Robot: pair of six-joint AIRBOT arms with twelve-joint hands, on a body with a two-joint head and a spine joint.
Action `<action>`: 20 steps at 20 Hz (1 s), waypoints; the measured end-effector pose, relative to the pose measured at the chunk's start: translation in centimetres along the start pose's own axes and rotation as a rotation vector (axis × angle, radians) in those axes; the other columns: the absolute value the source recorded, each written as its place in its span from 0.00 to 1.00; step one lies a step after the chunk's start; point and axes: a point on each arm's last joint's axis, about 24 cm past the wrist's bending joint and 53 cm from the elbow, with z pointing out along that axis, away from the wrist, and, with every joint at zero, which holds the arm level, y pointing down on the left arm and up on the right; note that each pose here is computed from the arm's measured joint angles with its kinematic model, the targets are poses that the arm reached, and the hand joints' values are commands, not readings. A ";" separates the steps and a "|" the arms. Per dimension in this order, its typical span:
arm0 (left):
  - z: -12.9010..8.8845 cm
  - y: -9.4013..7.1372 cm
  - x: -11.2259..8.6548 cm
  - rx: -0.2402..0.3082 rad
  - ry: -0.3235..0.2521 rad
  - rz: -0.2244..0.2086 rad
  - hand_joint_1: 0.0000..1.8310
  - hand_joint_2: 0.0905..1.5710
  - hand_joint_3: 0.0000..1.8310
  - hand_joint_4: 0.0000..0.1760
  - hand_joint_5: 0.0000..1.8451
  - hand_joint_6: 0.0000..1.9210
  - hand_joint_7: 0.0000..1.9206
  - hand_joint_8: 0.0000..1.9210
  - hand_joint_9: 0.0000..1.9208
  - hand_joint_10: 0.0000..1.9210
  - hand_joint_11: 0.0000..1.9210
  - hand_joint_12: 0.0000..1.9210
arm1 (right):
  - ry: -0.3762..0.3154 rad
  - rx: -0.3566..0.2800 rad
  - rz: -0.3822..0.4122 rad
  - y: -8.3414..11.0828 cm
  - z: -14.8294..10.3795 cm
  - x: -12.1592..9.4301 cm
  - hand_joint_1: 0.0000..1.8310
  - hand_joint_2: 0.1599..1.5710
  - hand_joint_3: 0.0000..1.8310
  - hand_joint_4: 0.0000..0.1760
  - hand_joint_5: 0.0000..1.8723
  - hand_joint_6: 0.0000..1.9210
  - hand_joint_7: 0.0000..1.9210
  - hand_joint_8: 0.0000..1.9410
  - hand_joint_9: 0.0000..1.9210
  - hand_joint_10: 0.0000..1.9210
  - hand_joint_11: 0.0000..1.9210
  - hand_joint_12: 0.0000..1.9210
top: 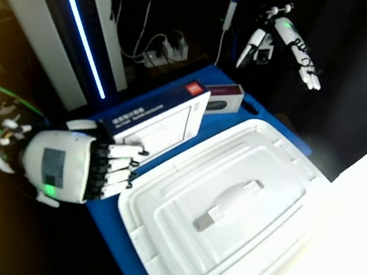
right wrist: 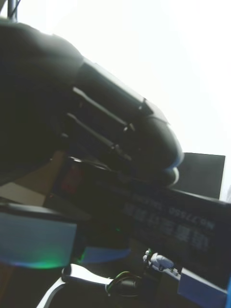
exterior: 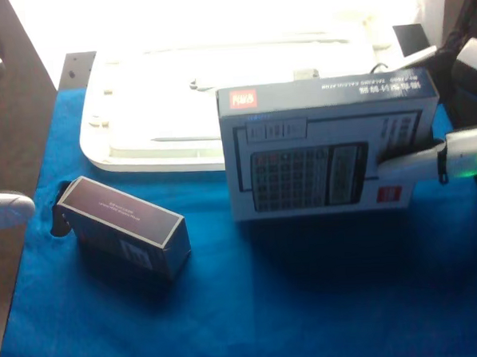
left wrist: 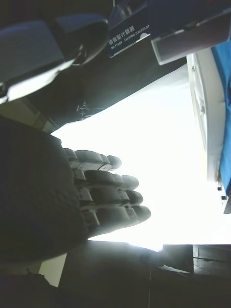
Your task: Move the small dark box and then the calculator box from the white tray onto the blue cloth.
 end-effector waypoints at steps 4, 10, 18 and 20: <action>-0.6 0.4 0.3 -0.009 0.007 0.003 0.36 0.44 0.00 0.82 0.00 0.00 0.03 0.00 0.01 0.00 0.00 0.01 | 0.000 0.008 0.006 -0.3 -0.2 0.2 0.70 0.62 0.00 0.00 0.57 0.35 0.66 0.34 0.66 0.25 0.52 0.66; -0.7 0.5 0.0 -0.012 -0.005 0.001 0.35 0.43 0.00 0.83 0.00 0.00 0.05 0.00 0.02 0.00 0.02 0.02 | 0.008 -0.028 0.017 0.7 -0.5 0.8 0.29 0.53 0.00 0.00 0.47 0.00 0.53 0.00 0.53 0.05 0.34 0.59; -0.9 0.5 0.3 -0.013 -0.002 -0.003 0.35 0.44 0.00 0.80 0.00 0.00 0.05 0.00 0.01 0.00 0.01 0.02 | 0.016 -0.070 -0.006 2.4 -1.1 1.3 0.21 0.51 0.00 0.00 0.37 0.00 0.41 0.00 0.42 0.00 0.21 0.59; -0.9 0.6 0.2 -0.015 -0.006 -0.005 0.35 0.44 0.00 0.84 0.00 0.00 0.05 0.00 0.02 0.00 0.01 0.02 | 0.020 -0.077 -0.011 2.7 -1.2 1.4 0.20 0.52 0.00 0.00 0.37 0.00 0.40 0.00 0.41 0.00 0.20 0.58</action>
